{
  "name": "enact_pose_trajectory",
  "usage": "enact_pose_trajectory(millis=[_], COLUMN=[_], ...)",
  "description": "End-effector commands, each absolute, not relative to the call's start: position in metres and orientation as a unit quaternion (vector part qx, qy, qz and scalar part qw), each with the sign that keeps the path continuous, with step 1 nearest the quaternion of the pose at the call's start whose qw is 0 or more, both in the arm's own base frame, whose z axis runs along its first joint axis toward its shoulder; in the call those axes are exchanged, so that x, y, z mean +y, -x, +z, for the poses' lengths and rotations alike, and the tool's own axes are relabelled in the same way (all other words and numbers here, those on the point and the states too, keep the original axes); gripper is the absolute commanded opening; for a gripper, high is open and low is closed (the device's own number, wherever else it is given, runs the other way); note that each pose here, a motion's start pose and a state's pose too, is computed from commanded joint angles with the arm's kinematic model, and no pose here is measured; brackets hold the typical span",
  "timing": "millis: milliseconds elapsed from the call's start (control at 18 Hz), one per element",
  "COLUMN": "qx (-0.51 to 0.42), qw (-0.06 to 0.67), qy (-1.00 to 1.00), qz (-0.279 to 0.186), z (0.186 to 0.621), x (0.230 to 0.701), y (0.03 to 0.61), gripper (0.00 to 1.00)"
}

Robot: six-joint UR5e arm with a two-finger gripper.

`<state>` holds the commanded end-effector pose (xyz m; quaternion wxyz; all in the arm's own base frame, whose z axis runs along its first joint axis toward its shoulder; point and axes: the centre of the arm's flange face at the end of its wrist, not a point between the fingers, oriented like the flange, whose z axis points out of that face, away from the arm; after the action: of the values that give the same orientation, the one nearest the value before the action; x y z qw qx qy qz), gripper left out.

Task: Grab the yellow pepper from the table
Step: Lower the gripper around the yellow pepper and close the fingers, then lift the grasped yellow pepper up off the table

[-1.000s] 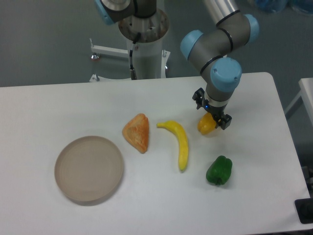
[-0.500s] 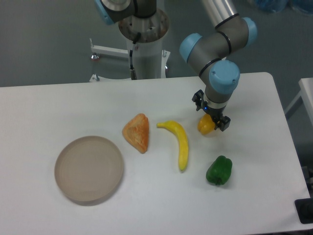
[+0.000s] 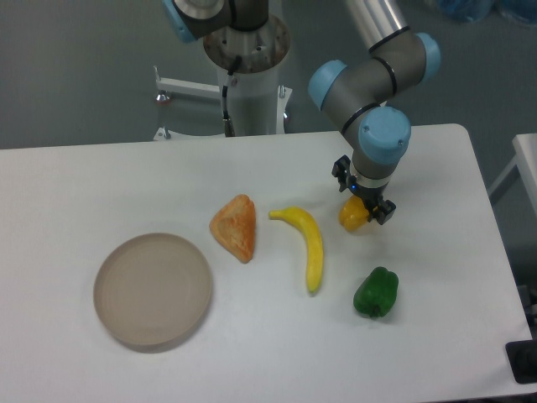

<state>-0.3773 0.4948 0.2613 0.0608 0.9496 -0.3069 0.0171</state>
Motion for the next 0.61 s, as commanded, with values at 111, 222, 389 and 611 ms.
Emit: enact_pose_trajectory(millis=[111,222,389,611], qx=[-0.307,-0.306,-0.304,-0.304], qw=[0.060,0.058,0.056,0.047], qy=[-0.950,-0.950,-0.951,-0.952], qz=[0.017,0.012,0.011,-0.002], z=[0.262,0.267,0.270,0.289], x=[0.495,0.496,0.496,0.501], y=[0.378,0.381,0.384,0.389], gripper=[0.60,0.59,0.58,0.51])
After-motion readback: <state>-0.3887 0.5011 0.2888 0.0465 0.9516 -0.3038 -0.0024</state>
